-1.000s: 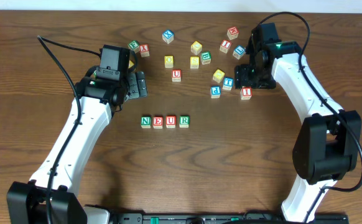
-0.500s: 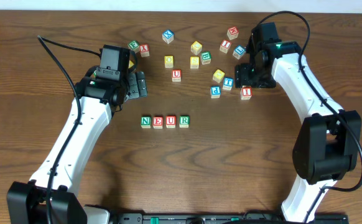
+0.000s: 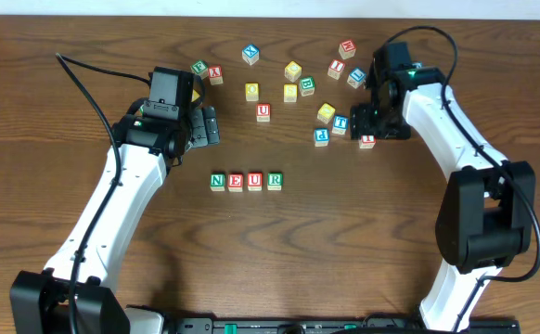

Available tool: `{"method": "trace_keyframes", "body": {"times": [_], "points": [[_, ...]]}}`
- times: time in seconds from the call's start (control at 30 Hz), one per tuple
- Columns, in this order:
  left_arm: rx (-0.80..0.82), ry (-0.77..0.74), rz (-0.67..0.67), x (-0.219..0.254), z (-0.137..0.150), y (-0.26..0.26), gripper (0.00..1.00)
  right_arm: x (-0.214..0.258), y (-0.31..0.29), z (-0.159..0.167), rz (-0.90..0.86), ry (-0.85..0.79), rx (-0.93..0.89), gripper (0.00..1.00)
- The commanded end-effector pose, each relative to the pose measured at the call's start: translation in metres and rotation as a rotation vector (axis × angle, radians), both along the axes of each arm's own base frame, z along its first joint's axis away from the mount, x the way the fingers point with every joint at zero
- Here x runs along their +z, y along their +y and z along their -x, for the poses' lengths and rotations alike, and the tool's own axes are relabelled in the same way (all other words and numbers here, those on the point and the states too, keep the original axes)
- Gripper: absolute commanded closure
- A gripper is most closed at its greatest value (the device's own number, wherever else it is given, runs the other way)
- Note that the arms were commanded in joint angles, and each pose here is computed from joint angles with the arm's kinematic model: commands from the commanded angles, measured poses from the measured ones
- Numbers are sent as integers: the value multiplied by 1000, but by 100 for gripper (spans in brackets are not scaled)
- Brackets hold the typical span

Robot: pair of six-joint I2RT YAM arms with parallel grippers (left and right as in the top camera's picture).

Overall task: Spell out NEURIPS
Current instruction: 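Position the open right gripper above the red I block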

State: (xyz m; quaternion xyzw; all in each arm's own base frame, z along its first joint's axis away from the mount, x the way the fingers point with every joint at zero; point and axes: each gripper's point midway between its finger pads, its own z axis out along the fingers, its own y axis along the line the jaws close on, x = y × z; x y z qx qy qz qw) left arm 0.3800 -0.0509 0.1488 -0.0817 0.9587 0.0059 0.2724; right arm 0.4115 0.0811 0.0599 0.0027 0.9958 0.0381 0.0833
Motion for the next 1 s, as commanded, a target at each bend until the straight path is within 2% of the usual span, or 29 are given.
{"method": "trace_keyframes", "body": {"times": [0.0,0.2,0.57,0.97], "points": [[1,-48,7,18,-6,0,2,-18,-1,9,19,36,1,26],[1,-48,7,18,-6,0,2,-26,-1,12,19,39,-3,26],[1,-48,7,18,-6,0,2,-22,3,-8,-1,-43,-3,27],[1,-48,7,18,-6,0,2,-22,3,-11,-2,-55,-3,27]]}}
